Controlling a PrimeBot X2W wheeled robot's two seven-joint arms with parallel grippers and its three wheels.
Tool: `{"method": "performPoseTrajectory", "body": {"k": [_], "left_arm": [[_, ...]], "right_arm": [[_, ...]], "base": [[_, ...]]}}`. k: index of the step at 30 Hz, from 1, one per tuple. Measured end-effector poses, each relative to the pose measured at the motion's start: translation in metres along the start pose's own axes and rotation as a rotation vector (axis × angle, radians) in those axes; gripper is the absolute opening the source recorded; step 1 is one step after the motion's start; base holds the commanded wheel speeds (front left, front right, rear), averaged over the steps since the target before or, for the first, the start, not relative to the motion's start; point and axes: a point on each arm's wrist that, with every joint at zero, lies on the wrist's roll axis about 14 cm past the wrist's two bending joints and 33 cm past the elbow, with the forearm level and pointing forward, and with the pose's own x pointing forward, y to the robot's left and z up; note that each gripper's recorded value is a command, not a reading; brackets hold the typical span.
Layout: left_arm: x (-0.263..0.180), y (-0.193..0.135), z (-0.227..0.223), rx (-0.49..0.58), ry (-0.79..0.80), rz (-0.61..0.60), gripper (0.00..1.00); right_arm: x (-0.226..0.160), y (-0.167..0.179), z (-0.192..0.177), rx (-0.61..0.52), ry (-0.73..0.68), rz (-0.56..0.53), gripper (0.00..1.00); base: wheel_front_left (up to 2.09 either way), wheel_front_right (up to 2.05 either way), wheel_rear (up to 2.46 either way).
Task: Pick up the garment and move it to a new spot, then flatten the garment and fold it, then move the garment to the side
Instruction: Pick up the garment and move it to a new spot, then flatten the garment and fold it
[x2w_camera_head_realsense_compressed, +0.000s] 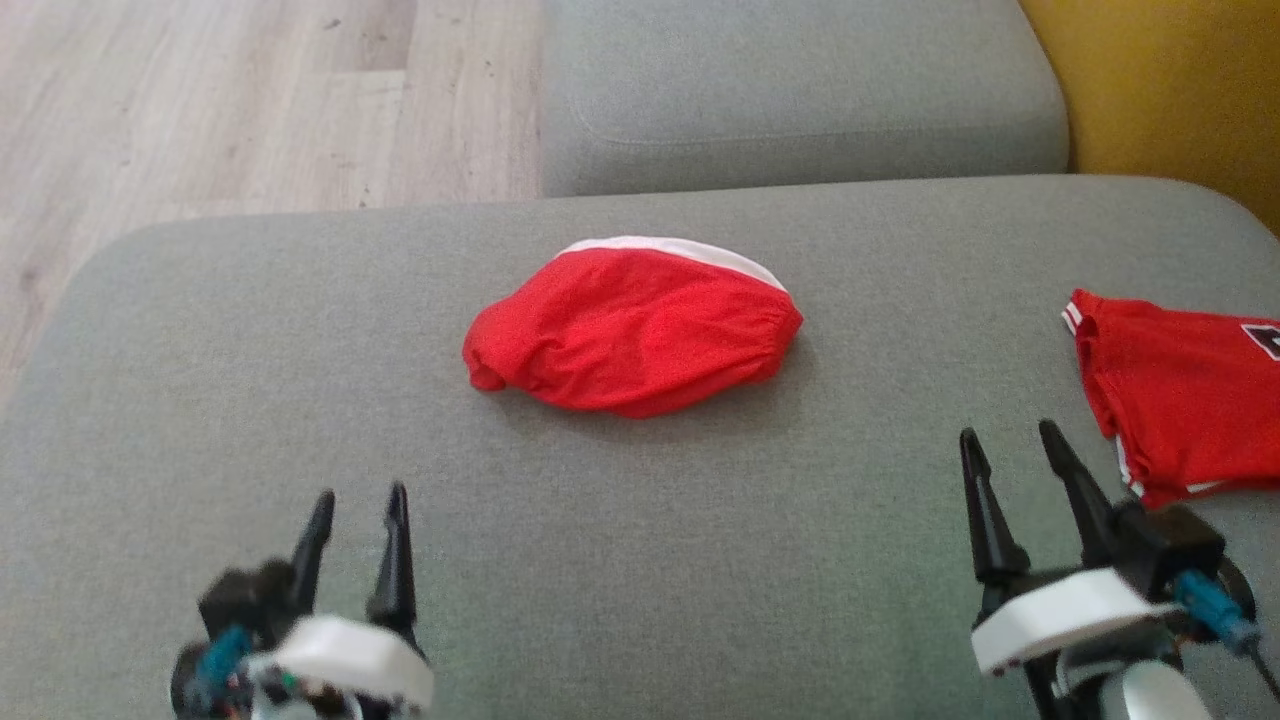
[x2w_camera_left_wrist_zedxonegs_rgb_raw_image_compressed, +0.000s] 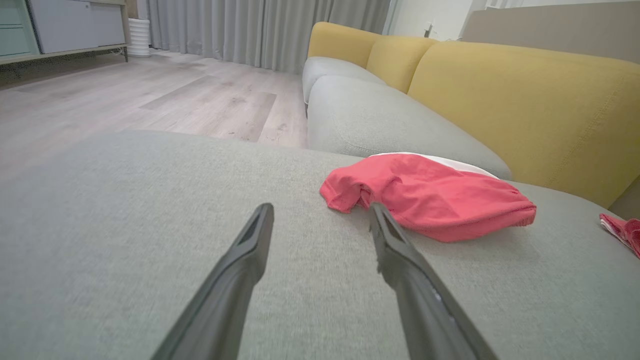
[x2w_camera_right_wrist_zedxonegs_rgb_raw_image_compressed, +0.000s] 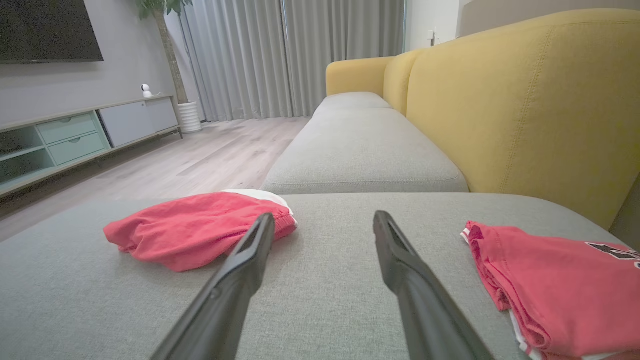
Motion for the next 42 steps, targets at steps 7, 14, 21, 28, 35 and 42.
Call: {"method": "performPoseTrajectory", "body": {"k": [7, 14, 21, 28, 35, 42], "left_arm": [[-0.038, -0.001, -0.021, -0.035, 0.027, 0.061, 1.00], [-0.048, -0.002, -0.016, -0.012, 0.002, 0.078, 1.00], [-0.051, 0.002, -0.013, -0.008, -0.006, 0.094, 1.00], [-0.052, 0.004, -0.013, -0.007, -0.008, 0.101, 1.00], [-0.052, 0.006, -0.013, -0.008, -0.005, 0.106, 1.00], [-0.054, 0.010, -0.017, -0.012, 0.007, 0.121, 1.00]], "right_arm": [[-0.016, 0.002, -0.018, 0.019, 0.040, -0.001, 1.00], [-0.023, 0.006, -0.031, 0.036, 0.074, 0.006, 1.00], [-0.024, 0.012, -0.041, 0.050, 0.104, 0.021, 1.00], [-0.024, 0.012, -0.044, 0.051, 0.110, 0.022, 1.00], [-0.023, 0.012, -0.047, 0.051, 0.120, 0.023, 1.00], [-0.018, 0.015, -0.050, 0.032, 0.134, 0.037, 1.00]], "base": [[0.00, 0.00, 0.00], [0.00, 0.00, 0.00], [0.00, 0.00, 0.00], [0.00, 0.00, 0.00], [0.00, 0.00, 0.00], [0.00, 0.00, 0.00]]}}
